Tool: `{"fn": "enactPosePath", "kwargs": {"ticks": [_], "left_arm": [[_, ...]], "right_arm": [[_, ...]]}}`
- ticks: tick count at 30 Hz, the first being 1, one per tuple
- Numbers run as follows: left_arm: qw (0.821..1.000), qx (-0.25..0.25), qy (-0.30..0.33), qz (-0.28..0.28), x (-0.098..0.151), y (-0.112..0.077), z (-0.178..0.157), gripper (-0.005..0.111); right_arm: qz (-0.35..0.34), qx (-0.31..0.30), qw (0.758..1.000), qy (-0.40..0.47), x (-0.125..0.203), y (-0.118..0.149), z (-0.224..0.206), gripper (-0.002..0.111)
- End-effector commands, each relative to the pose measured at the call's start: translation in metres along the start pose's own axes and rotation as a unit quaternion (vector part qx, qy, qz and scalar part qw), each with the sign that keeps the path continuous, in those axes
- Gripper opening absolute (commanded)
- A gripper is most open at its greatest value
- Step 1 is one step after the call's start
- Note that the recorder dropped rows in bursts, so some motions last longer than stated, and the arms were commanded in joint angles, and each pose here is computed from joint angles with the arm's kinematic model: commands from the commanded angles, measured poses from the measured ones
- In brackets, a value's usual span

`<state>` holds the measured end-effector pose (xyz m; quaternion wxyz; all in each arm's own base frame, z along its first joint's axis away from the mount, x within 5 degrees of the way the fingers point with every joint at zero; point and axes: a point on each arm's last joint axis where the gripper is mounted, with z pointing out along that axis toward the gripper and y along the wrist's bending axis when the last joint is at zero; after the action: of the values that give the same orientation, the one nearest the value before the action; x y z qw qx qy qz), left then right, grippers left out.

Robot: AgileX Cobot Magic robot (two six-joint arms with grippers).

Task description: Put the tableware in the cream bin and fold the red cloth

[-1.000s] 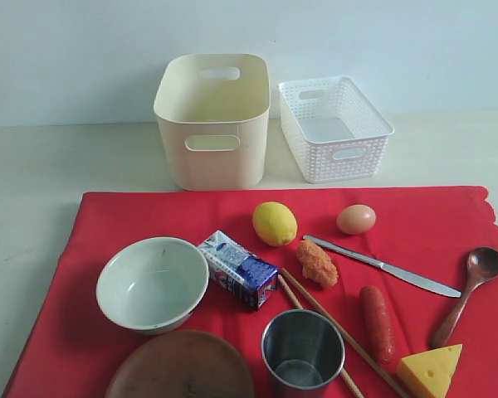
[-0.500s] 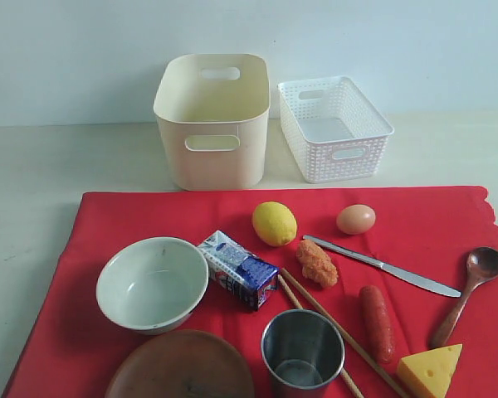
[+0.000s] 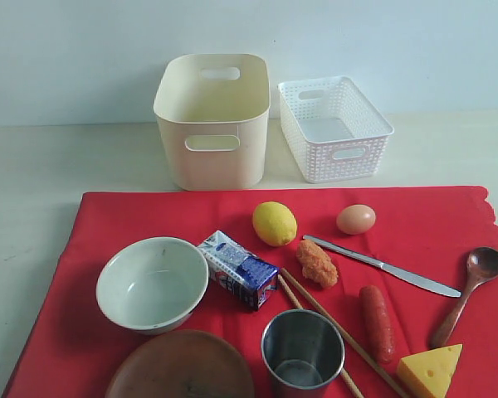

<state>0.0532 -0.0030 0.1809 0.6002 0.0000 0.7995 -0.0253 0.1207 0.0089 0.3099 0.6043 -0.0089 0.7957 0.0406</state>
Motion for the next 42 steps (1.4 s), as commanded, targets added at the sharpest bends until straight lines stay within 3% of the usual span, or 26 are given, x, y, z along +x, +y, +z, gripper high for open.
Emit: {"fn": "enactPosePath", "kwargs": {"ticks": [1, 8, 19, 30, 39, 42], "left_arm": [[1.000, -0.001, -0.009, 0.000, -0.001, 0.000, 0.000, 0.000], [1.000, -0.001, -0.009, 0.000, -0.001, 0.000, 0.000, 0.000], [1.000, -0.001, -0.009, 0.000, -0.001, 0.000, 0.000, 0.000], [1.000, -0.001, -0.009, 0.000, -0.001, 0.000, 0.000, 0.000], [1.000, -0.001, -0.009, 0.000, -0.001, 0.000, 0.000, 0.000], [1.000, -0.001, -0.009, 0.000, -0.001, 0.000, 0.000, 0.000]], "right_arm": [[-0.001, -0.001, 1.000, -0.008, -0.004, 0.000, -0.001, 0.000], [0.007, -0.001, 1.000, -0.008, -0.004, 0.000, -0.001, 0.000], [-0.018, 0.002, 0.997, 0.074, 0.010, -0.001, 0.030, 0.000], [-0.089, -0.007, 0.982, 0.167, 0.022, -0.002, 0.081, 0.000], [-0.192, -0.034, 0.956, 0.217, 0.016, -0.002, 0.130, 0.000], [-0.238, -0.052, 0.938, 0.246, 0.014, -0.002, 0.146, 0.000]]}}
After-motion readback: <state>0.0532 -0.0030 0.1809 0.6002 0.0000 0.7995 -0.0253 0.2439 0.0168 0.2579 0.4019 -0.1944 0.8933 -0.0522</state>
